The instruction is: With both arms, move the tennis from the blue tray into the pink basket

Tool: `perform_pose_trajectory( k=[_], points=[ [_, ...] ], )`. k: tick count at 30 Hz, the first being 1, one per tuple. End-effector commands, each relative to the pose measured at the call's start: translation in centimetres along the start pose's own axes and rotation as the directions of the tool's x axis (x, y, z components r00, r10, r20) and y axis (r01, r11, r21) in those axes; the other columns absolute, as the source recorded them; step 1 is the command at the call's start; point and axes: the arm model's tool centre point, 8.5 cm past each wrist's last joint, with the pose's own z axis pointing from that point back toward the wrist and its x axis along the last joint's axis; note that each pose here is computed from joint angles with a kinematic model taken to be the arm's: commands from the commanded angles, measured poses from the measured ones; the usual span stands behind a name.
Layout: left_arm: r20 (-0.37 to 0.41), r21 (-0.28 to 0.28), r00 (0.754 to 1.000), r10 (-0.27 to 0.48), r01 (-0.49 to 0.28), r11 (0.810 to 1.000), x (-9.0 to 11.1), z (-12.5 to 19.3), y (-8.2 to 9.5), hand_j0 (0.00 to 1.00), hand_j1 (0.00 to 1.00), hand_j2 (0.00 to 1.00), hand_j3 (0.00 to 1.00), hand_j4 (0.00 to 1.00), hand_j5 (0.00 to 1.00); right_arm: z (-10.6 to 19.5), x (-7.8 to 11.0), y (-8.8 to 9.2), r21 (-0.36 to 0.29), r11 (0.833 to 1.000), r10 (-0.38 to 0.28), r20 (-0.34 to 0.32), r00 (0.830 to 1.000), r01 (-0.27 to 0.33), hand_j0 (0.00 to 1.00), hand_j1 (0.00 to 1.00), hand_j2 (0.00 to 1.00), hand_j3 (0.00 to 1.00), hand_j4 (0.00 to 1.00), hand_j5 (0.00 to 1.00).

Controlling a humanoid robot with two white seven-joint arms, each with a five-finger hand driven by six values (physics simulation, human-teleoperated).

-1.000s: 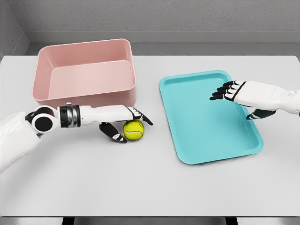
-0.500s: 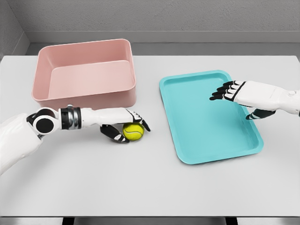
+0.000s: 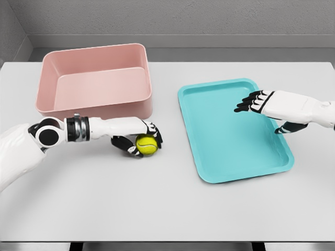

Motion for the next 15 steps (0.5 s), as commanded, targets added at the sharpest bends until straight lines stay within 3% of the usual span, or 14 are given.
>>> perform_pose_trajectory(
  k=[1,15],
  points=[
    [0.006,0.005,1.0,0.004,-0.004,1.0,0.1,-0.1,0.1,0.51,0.51,0.51,0.51,0.51,0.51,0.1,0.0,-0.1,-0.004,1.0,-0.005,-0.001,1.0,0.005,1.0,1.0,1.0,1.0,1.0,1.0],
    [0.042,0.034,0.998,-0.041,0.039,0.999,1.6,-0.1,2.2,0.54,0.54,0.54,0.54,0.54,0.54,0.1,0.0,-0.1,-0.003,1.0,-0.005,-0.001,1.0,0.005,1.0,1.0,1.0,1.0,1.0,1.0]
  ],
)
